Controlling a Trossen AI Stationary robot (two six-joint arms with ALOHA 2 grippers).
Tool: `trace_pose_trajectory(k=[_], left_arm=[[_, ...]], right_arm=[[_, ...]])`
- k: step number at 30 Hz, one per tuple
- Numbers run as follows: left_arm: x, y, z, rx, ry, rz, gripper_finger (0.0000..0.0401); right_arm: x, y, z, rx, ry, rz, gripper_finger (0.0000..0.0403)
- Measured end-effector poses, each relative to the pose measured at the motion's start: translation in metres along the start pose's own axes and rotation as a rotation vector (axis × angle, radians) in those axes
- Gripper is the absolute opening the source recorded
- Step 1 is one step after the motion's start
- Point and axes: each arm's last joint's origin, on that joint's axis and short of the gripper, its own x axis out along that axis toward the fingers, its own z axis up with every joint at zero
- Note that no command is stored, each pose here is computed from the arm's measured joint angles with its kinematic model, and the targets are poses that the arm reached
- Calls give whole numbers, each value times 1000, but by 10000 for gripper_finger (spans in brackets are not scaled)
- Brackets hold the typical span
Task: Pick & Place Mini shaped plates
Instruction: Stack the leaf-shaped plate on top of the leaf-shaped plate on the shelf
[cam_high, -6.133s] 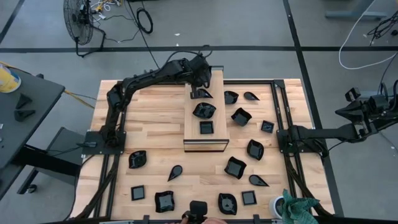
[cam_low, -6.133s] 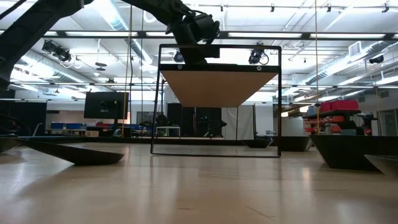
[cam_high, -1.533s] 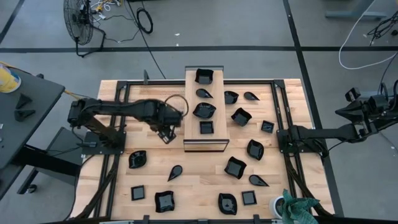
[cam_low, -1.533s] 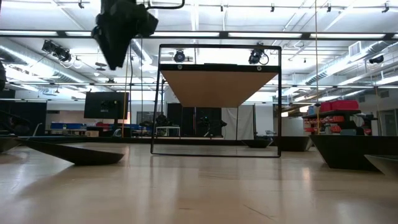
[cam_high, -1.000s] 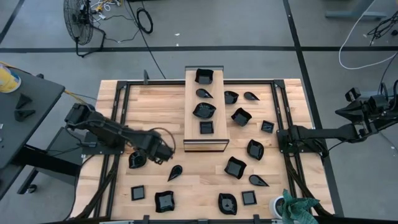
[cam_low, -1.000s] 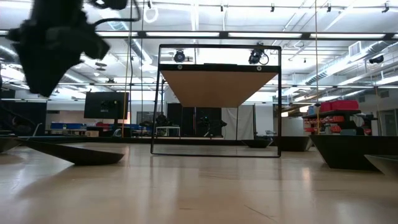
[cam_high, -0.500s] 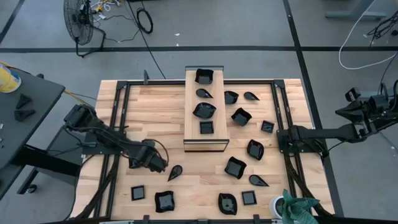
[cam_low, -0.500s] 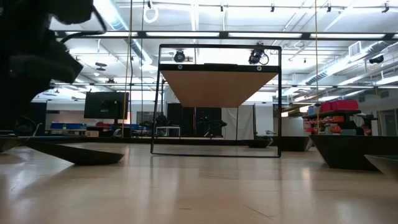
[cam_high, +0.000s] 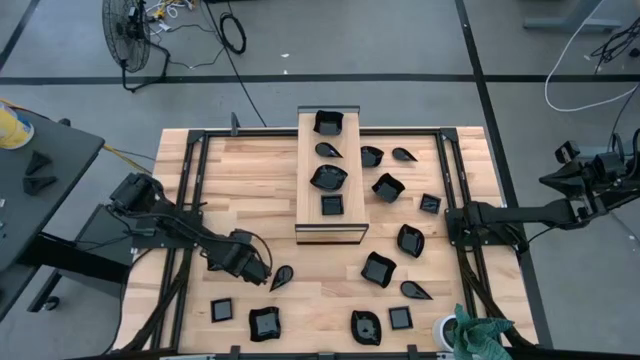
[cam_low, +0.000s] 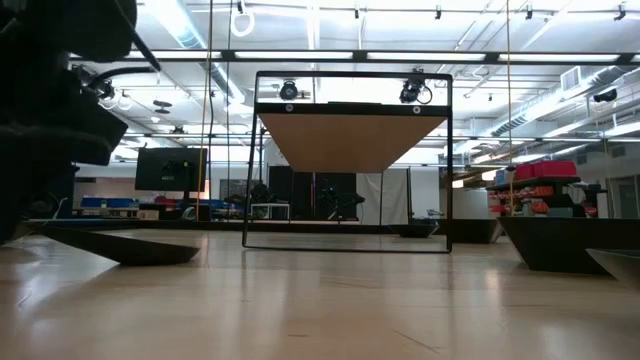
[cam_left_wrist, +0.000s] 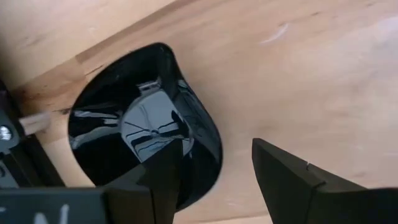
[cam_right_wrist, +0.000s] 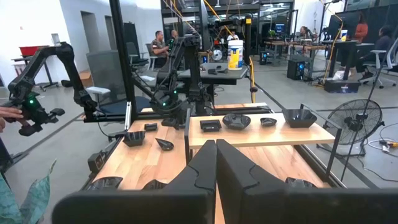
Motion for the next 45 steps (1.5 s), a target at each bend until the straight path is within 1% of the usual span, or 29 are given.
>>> trace_pose_trajectory(k=[6, 11, 14, 17, 25, 31, 38, 45], left_arm=[[6, -2, 0, 2, -3, 30, 197], [9, -3, -1, 27, 3, 46, 197], [9, -2, -1, 28, 9, 55, 192], [9, -2, -1, 28, 15, 56, 174], [9, -2, -1, 30, 15, 54, 102], [9, -2, -1, 30, 16, 53, 59], [8, -2, -1, 30, 16, 54, 30], [8, -2, -1, 64, 27, 55, 23]], right_arm=[[0, 0, 0, 0, 0, 0, 10], [0, 0, 0, 0, 0, 0, 10], [0, 0, 0, 0, 0, 0, 10], [0, 0, 0, 0, 0, 0, 10], [0, 0, 0, 0, 0, 0, 10], [0, 0, 0, 0, 0, 0, 10], [0, 0, 0, 0, 0, 0, 10], [0, 0, 0, 0, 0, 0, 10]])
